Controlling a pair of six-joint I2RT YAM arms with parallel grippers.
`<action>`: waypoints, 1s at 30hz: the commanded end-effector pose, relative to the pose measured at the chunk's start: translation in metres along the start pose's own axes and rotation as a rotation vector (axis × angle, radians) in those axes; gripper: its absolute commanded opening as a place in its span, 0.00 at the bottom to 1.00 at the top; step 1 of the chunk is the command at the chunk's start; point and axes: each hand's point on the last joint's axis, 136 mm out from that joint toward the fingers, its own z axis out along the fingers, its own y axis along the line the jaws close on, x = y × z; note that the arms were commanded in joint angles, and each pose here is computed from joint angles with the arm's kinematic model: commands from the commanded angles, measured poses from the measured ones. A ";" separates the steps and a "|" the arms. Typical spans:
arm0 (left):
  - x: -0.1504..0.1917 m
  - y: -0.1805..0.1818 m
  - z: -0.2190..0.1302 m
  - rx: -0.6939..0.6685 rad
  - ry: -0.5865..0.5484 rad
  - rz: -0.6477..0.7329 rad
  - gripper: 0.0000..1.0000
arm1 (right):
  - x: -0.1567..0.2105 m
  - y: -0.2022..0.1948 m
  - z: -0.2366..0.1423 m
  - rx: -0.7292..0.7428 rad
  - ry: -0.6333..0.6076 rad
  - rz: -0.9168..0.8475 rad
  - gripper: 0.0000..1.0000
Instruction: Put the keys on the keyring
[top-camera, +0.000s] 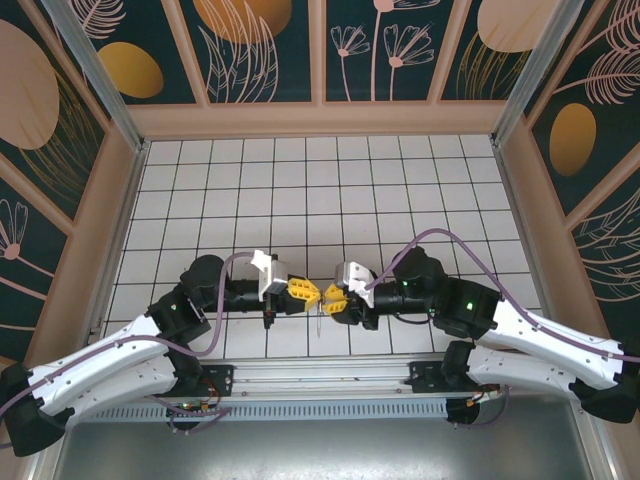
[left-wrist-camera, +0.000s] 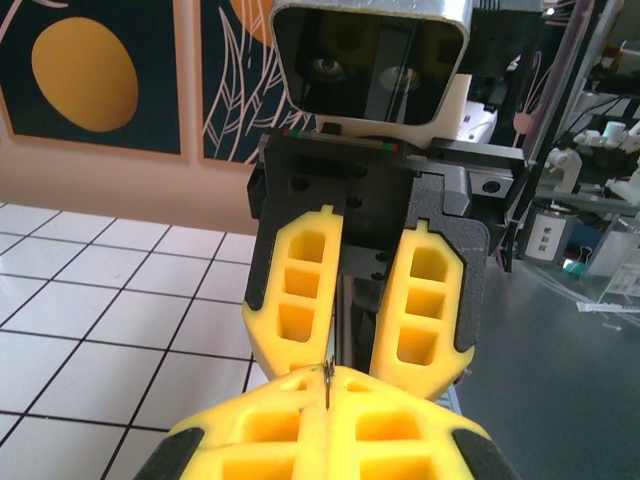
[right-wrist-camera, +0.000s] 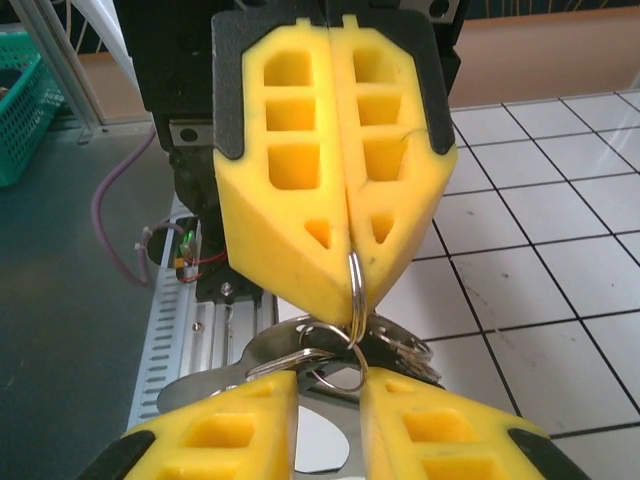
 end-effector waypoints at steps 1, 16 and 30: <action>-0.023 -0.010 -0.003 0.039 -0.096 0.042 0.00 | -0.017 0.001 -0.003 -0.006 -0.082 -0.006 0.18; -0.028 -0.014 -0.003 0.062 -0.138 0.057 0.00 | -0.009 0.002 0.007 -0.030 -0.051 0.020 0.00; -0.028 -0.014 -0.005 0.064 -0.175 0.060 0.00 | -0.007 0.002 0.014 -0.043 -0.061 0.037 0.04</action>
